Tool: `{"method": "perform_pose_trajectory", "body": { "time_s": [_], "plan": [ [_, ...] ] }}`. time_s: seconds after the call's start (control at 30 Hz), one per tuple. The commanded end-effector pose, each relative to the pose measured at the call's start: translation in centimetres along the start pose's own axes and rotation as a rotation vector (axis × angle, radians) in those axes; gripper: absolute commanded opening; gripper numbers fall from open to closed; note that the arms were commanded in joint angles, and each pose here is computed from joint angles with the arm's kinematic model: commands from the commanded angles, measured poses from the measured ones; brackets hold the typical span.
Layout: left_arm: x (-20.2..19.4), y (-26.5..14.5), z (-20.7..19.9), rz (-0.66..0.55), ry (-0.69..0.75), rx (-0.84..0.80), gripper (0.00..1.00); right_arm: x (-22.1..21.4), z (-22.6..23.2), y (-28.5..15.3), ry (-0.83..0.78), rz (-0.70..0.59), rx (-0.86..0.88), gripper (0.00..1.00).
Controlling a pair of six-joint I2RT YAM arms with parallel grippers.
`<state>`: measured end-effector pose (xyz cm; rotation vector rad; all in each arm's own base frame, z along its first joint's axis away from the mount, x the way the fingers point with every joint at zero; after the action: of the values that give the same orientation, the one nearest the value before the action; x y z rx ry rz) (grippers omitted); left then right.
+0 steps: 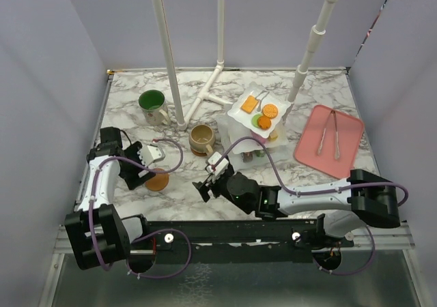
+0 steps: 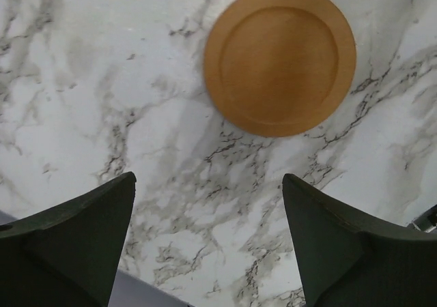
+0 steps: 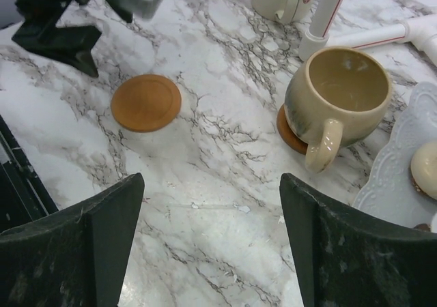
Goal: Serve the afternoon tea
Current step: Adjust the coaster at the center of the board.
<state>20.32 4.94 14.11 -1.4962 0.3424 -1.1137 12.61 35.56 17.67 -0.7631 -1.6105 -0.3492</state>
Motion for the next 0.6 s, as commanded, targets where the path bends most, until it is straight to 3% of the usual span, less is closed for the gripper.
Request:
{"method": "perform_pose_trajectory", "body": {
  "time_s": [0.0, 0.3, 0.47, 0.57],
  "plan": [
    [-1.4, 2.0, -1.6, -0.013, 0.177, -0.073, 0.89, 0.2, -0.7, -1.8, 0.023, -0.005, 0.009, 0.84],
    [-2.0, 5.7, -3.6, 0.007, 0.227, -0.025, 0.88, 0.3, -1.7, -3.3, 0.058, -0.024, -0.020, 0.84],
    [0.2, 6.5, -4.5, -0.018, 0.226, -0.089, 0.74, 0.3, -1.8, -3.4, 0.068, -0.035, -0.029, 0.83],
    [1.2, 6.6, -5.6, -0.047, 0.234, -0.167, 0.71, 0.3, -1.9, -3.4, 0.074, -0.035, -0.040, 0.83]
  ]
}}
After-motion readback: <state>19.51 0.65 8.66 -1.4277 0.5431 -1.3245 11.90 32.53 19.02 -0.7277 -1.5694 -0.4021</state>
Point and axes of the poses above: each gripper's point midway between its finger pads, its own y axis out along the fingers, its own z axis along the line the jaws close on, x = y × z, the point moved 7 cm from there along -y, back along the fingers, and after that the axes turned 8 degrees about -y, right-handed, at the moved point
